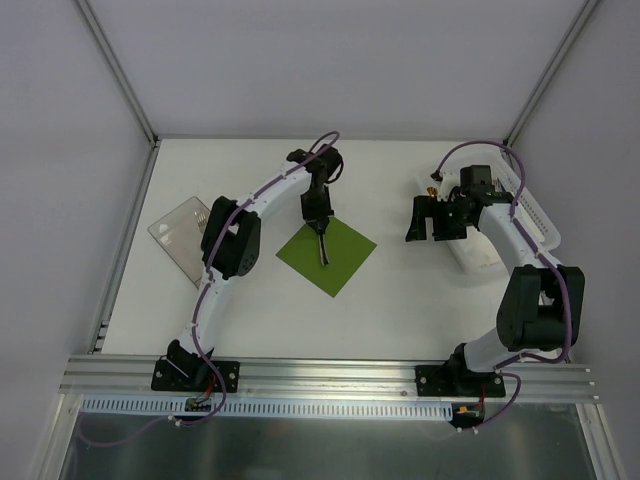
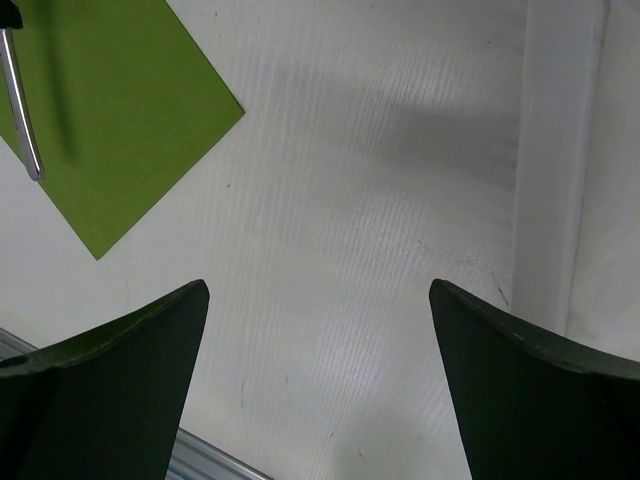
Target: Place the utensils on the paper napkin and roll it up
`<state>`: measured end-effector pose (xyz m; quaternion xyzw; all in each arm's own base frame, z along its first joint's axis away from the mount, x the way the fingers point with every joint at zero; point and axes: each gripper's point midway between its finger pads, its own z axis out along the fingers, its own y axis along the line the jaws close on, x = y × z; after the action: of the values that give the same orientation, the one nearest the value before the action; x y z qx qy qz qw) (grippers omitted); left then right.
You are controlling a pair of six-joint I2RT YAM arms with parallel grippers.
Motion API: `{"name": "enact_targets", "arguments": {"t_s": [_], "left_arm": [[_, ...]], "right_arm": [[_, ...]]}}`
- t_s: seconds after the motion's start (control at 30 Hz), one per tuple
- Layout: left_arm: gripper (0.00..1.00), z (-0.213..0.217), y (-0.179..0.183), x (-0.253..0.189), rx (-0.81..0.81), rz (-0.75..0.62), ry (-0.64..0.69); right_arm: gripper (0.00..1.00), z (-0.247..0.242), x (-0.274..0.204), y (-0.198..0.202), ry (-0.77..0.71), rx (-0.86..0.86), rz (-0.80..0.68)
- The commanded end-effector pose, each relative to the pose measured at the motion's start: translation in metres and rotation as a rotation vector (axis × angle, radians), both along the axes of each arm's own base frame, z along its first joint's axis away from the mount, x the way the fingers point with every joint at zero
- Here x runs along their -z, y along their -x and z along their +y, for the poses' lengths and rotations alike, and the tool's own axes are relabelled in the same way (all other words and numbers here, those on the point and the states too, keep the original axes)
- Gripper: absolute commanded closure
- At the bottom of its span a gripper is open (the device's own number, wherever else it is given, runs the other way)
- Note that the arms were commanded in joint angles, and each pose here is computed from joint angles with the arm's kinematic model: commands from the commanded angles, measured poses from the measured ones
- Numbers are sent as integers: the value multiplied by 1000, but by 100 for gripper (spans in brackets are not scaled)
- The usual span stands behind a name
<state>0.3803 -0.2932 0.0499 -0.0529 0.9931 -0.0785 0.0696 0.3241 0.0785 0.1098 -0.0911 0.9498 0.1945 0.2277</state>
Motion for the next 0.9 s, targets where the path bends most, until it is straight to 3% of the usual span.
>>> {"name": "enact_targets", "arguments": {"t_s": [0.0, 0.87], "left_arm": [[100, 6, 8, -22, -24, -6, -3], [97, 3, 0, 7, -39, 42, -5]], "right_arm": [[3, 2, -9, -5, -26, 11, -22], [3, 0, -6, -4, -26, 14, -13]]}}
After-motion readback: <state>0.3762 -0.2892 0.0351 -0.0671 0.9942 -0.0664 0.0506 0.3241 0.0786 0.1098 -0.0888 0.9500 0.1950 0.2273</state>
